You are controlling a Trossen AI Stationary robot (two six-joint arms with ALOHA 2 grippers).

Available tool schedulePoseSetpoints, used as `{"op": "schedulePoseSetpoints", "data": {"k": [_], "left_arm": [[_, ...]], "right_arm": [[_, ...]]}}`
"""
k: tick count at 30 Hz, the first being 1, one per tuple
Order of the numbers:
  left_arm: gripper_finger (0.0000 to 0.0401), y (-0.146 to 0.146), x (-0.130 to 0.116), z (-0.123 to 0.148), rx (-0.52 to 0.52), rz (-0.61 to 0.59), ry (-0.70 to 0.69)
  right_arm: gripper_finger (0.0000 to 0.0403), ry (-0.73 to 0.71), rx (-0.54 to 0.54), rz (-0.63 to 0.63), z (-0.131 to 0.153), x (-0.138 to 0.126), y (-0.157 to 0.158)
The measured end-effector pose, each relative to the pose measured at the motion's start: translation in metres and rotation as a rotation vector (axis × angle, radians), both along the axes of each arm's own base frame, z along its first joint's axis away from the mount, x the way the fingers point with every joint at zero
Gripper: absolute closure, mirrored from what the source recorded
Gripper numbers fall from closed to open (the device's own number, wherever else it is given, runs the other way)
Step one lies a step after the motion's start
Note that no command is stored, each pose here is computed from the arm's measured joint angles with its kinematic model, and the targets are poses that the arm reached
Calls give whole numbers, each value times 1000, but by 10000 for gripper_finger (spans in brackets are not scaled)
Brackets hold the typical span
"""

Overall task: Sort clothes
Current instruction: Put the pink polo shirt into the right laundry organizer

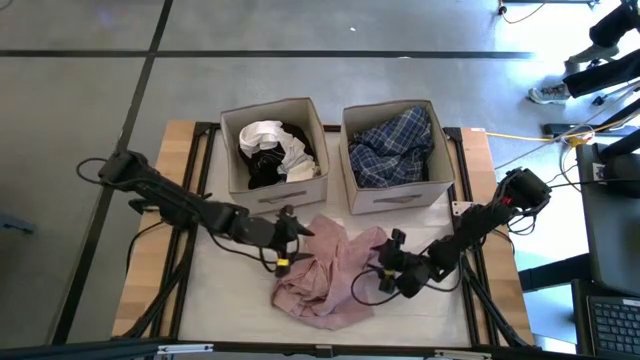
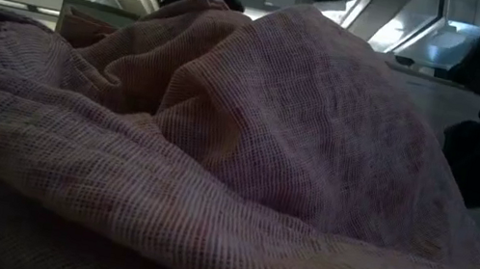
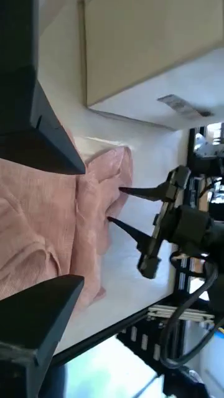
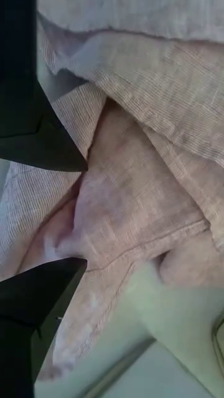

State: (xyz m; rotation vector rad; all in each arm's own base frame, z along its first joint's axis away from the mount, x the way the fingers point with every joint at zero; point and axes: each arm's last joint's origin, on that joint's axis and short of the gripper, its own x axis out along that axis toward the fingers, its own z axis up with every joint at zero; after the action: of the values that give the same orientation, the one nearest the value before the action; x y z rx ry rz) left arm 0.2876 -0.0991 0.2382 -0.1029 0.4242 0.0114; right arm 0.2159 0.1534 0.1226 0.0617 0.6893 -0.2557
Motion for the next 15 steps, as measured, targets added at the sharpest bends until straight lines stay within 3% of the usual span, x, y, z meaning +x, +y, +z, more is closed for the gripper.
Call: {"op": "schedulePoseSetpoints", "data": {"k": [4, 8, 15], "left_arm": [[134, -17, 13, 6, -9, -48, 57], [139, -38, 15, -5, -8, -66, 223], [144, -55, -10, -23, -132, 84, 499]], "right_arm": [[162, -23, 31, 33, 1, 2, 2], [162, -38, 48, 130, 5, 6, 7], [162, -13, 48, 281, 25, 18, 21]]}}
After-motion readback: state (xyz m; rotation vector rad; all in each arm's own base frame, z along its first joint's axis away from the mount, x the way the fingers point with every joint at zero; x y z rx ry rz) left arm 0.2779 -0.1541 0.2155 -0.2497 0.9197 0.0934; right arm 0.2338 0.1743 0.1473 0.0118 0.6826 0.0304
